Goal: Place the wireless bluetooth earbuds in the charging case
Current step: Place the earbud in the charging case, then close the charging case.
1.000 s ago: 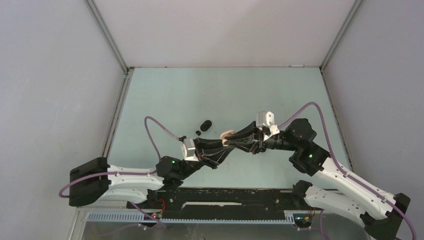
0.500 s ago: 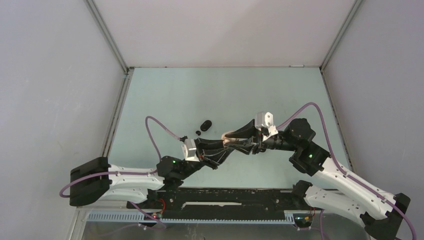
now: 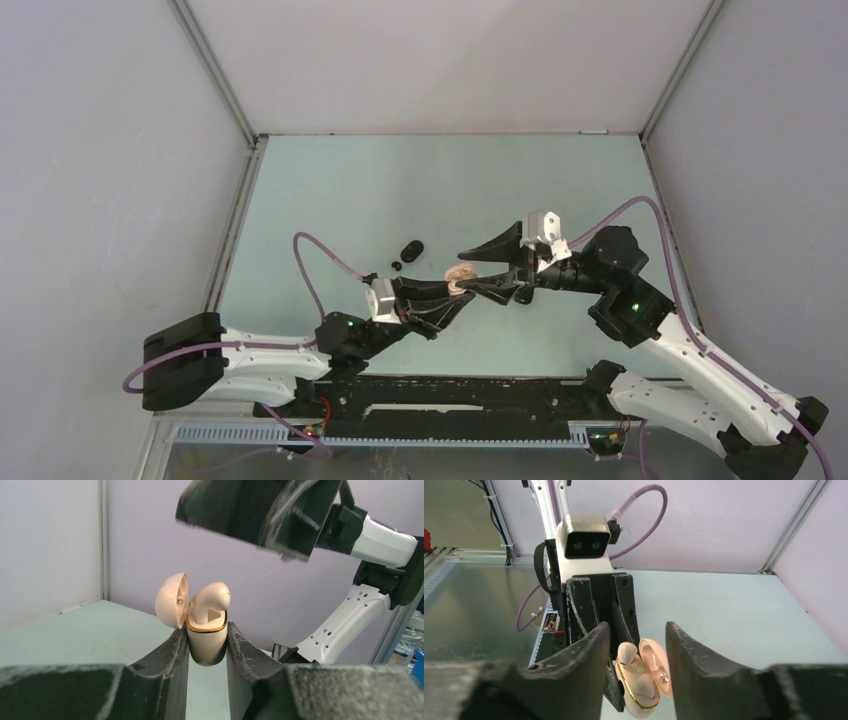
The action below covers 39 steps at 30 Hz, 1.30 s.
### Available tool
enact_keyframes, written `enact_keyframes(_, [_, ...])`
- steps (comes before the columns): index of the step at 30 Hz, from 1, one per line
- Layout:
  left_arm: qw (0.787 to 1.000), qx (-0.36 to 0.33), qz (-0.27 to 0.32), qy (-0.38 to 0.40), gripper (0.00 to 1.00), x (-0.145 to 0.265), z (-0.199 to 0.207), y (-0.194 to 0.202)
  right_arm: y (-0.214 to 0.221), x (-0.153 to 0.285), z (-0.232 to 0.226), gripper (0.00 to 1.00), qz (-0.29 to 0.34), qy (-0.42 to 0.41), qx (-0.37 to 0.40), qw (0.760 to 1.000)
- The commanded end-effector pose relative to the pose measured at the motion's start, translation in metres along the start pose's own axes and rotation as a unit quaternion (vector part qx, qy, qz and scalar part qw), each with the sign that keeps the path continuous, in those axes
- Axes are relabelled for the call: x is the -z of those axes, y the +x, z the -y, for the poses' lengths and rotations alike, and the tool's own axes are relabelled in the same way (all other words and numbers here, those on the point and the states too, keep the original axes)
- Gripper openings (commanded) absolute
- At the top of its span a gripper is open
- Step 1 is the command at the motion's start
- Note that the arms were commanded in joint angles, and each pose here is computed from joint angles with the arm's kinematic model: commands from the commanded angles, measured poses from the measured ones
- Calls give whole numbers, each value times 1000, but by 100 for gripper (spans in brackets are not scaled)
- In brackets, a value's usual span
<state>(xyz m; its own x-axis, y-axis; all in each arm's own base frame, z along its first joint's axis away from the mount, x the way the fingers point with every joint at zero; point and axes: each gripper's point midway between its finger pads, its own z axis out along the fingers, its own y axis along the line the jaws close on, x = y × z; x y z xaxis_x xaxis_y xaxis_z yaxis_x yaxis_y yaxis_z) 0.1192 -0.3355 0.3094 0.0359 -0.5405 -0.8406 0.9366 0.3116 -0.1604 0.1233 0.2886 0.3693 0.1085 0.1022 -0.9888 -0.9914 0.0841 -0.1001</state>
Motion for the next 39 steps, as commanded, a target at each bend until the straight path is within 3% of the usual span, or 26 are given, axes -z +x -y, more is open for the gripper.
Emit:
enact_keyframes(1, [1000, 6, 12, 12, 0, 0, 4, -4, -40, 8, -7, 50, 20, -15, 22, 999])
enact_keyframes(4, [1000, 4, 3, 15, 0, 2, 5, 3, -44, 12, -12, 60, 1, -31, 18, 999])
enact_keyframes(8, [999, -6, -14, 28, 0, 5, 8, 13, -20, 24, -6, 76, -78, -31, -19, 996])
enact_keyframes(14, [996, -29, -51, 63, 0, 11, 16, 32, 29, 54, -15, 79, -230, -74, -118, 963])
enact_keyframes(24, [992, -37, -89, 82, 0, 17, 21, 50, 57, 53, -15, 97, -259, -82, -152, 950])
enact_keyframes(39, [990, -44, -96, 94, 0, 15, 25, 48, 81, 37, -1, 100, -277, -64, -208, 936])
